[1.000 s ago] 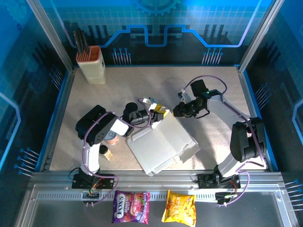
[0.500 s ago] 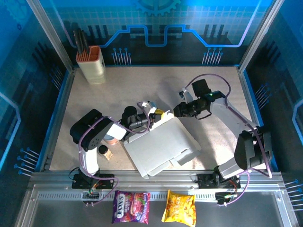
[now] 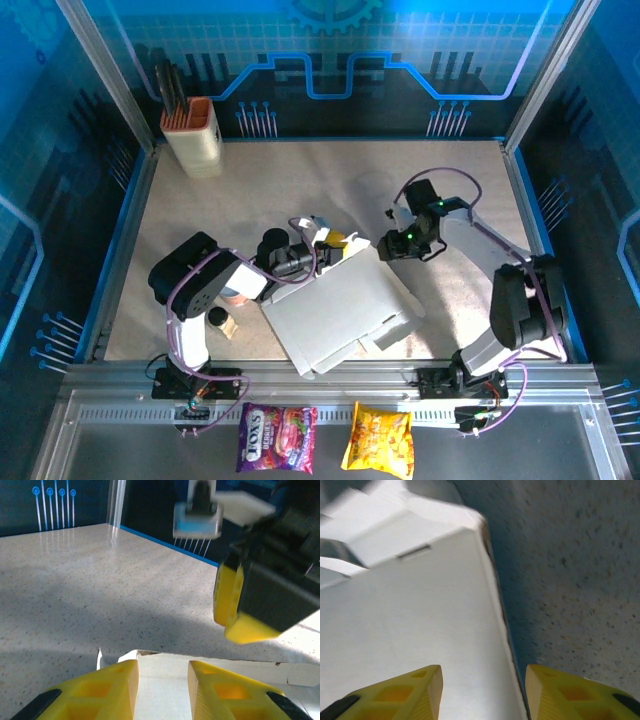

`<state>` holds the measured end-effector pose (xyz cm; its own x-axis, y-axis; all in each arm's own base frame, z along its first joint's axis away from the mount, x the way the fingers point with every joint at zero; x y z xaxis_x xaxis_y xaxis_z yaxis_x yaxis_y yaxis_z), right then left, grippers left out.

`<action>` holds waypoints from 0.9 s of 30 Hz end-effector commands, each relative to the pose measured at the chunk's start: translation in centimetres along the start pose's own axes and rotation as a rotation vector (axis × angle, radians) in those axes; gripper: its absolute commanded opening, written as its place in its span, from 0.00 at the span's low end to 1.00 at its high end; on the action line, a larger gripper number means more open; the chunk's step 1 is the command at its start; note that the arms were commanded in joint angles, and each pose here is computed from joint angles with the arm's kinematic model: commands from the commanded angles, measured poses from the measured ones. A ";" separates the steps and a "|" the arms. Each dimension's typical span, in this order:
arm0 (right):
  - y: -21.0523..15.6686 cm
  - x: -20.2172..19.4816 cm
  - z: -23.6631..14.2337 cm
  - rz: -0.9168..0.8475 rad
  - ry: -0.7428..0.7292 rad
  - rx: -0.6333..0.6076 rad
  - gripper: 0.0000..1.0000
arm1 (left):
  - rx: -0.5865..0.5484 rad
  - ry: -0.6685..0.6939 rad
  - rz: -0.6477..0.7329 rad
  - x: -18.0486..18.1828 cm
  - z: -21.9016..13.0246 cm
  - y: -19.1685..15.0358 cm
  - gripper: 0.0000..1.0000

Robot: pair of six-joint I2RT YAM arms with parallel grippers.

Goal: Fold the paper box

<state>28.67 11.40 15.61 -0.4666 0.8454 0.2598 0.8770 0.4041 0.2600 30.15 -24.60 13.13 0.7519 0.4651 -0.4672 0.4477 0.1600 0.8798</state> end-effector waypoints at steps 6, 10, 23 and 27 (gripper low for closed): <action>-1.1 -0.5 4.6 -0.019 -0.058 0.160 0.41 | -0.021 0.028 -0.022 -1.3 -1.0 1.8 0.45; -1.0 0.0 4.2 -0.058 -0.099 0.162 0.20 | 0.039 0.111 -0.073 -0.9 -1.1 2.2 0.47; 1.1 3.2 -5.2 -0.321 -0.504 0.109 0.04 | 0.206 0.251 -0.156 -0.8 -0.9 5.2 0.54; 1.4 4.4 -7.3 -0.413 -0.637 0.106 0.04 | 0.199 0.276 -0.129 -0.5 -0.6 5.8 0.57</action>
<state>27.91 14.12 22.12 -0.6242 0.7267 -0.2868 0.6994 0.6834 0.2095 31.50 -23.63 17.70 0.5456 0.6434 -0.5371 0.6463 0.0850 0.7583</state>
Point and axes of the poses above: each hand's point on the last joint's axis, 136 mm out from that joint toward the fingers, its own z axis out along the fingers, its own x axis along the line the jaws close on, y = z × x, the point moved 8 cm from there along -z, back along the fingers, and after that the axes turned 14 degrees about -z, right-handed, at the moved point
